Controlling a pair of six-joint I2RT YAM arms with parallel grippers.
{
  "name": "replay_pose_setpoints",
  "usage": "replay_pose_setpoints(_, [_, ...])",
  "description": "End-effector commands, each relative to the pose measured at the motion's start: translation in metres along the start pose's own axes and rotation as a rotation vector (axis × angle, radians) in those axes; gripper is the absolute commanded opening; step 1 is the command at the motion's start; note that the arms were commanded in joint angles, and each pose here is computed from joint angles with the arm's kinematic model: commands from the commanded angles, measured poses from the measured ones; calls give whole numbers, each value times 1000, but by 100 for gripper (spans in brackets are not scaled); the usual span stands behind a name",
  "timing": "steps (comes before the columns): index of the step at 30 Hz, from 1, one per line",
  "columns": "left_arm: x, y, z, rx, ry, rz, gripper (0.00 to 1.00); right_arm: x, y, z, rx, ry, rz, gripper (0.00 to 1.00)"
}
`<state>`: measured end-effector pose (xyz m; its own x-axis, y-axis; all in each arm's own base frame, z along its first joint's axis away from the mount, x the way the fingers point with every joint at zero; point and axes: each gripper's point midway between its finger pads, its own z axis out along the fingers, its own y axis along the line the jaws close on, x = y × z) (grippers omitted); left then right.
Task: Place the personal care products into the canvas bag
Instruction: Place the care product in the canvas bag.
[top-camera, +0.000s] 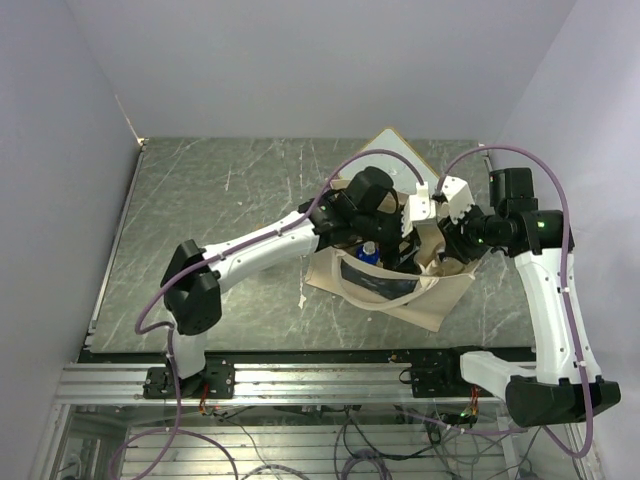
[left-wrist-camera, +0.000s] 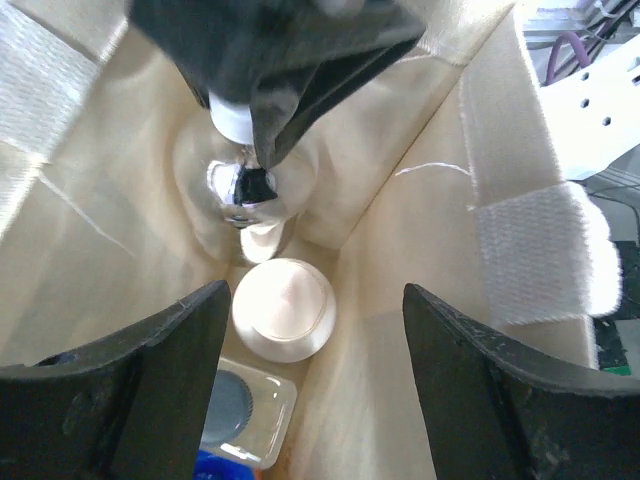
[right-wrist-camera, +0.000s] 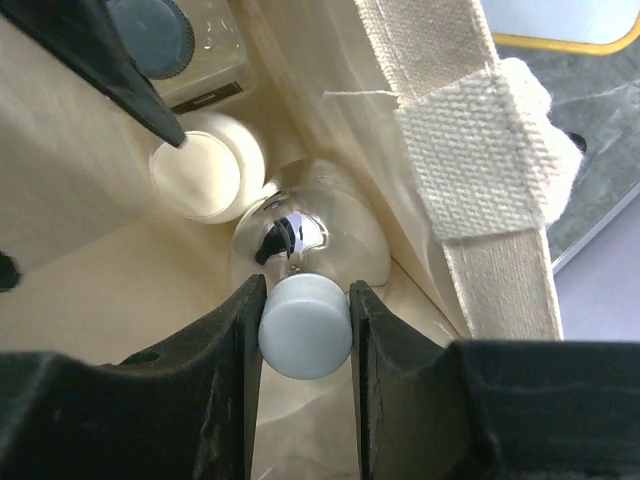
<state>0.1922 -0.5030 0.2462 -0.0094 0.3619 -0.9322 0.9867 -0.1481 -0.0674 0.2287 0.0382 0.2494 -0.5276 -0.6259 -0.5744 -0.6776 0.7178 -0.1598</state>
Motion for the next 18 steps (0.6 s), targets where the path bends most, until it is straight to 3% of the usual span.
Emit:
replay_pose_setpoints(1, [-51, -2, -35, -58, -69, 145, 81, -3, -3, -4, -2, 10, -46, 0])
replay_pose_setpoints(9, [-64, -6, -69, -134, -18, 217, 81, -1, -7, -5, -4, 55, -67, 0])
replay_pose_setpoints(18, [-52, -49, -85, 39, 15, 241, 82, 4, -10, -6, -2, 99, -115, 0])
